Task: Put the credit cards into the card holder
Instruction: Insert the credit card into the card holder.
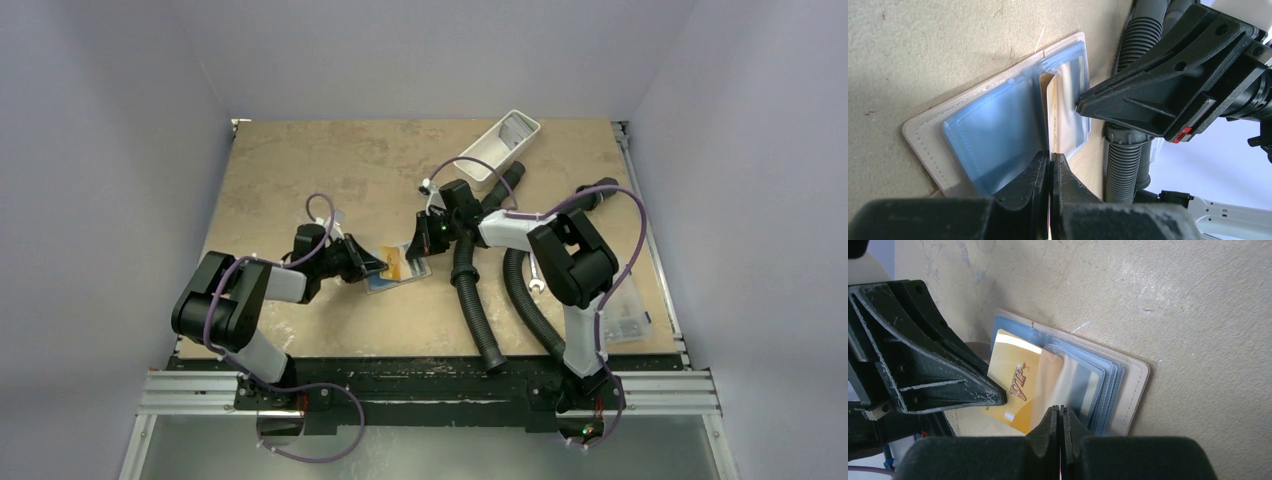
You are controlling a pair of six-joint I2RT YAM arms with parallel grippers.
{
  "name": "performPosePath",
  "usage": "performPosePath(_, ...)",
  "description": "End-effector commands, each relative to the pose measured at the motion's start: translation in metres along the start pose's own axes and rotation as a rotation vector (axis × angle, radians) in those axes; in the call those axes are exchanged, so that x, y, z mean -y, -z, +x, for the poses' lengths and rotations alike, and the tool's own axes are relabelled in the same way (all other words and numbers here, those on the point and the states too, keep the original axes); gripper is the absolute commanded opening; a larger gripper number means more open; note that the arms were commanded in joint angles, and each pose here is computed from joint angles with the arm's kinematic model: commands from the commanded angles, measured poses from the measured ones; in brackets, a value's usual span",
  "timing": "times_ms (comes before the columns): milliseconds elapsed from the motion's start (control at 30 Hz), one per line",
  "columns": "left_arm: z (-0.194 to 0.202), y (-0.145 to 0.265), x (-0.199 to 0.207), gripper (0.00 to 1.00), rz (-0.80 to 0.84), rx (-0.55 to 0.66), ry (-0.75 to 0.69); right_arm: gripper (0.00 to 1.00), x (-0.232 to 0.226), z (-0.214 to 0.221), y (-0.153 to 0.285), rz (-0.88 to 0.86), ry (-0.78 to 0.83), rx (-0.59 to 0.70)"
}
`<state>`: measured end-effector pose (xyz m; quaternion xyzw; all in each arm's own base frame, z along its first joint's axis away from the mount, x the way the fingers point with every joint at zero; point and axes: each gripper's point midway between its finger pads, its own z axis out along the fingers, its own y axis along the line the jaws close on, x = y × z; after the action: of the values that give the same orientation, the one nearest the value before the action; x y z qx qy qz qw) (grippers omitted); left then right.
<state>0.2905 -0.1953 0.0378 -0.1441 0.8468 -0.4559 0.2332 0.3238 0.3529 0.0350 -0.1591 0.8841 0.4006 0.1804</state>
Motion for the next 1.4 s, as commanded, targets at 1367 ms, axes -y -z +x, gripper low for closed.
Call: performPosePath(1367, -0.014, -0.012, 0.009, 0.0, -0.116, 0.103, -0.059, 0.2, 0.034, 0.028, 0.027, 0.18, 0.054, -0.082)
